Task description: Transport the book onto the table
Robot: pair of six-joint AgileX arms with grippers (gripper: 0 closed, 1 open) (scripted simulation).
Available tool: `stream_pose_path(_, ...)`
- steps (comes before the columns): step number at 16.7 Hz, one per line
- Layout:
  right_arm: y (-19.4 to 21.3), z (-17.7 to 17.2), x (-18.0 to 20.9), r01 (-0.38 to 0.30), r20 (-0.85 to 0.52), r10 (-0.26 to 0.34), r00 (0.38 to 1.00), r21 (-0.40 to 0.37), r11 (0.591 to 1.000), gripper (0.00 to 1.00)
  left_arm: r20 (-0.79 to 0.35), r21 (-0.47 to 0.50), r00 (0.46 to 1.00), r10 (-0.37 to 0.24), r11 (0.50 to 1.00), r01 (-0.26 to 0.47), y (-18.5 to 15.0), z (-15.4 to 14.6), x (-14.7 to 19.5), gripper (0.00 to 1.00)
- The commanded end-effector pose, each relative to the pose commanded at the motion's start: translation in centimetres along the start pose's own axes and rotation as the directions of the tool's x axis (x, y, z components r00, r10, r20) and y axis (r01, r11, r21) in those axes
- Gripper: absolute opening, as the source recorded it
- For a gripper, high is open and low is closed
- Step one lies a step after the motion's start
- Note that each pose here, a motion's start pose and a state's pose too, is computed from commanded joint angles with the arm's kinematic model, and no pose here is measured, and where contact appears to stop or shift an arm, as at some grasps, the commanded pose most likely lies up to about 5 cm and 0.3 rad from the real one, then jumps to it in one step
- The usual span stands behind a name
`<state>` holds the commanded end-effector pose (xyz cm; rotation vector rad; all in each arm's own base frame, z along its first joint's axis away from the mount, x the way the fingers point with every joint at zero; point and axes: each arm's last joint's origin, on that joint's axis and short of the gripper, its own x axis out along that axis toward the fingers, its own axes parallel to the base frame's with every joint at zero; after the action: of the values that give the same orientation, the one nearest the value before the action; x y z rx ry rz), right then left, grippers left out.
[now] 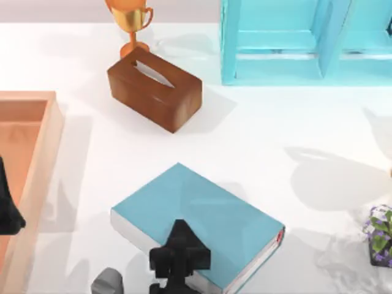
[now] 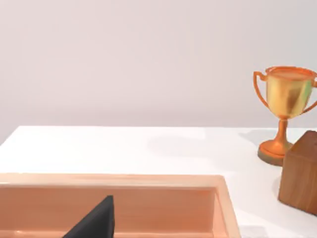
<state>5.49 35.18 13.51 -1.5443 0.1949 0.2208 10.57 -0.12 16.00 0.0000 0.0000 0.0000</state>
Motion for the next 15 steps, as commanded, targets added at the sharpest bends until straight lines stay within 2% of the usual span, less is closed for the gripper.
stream_pose_path(15, 0.3, -0.06, -0.47, 0.002, -0.001, -0.002, 1.0, -0.003, 1.0, 0.0, 0.0, 0.0, 1.0, 0.0, 1.0, 0.0, 0.0, 0.0, 0.0, 1.0)
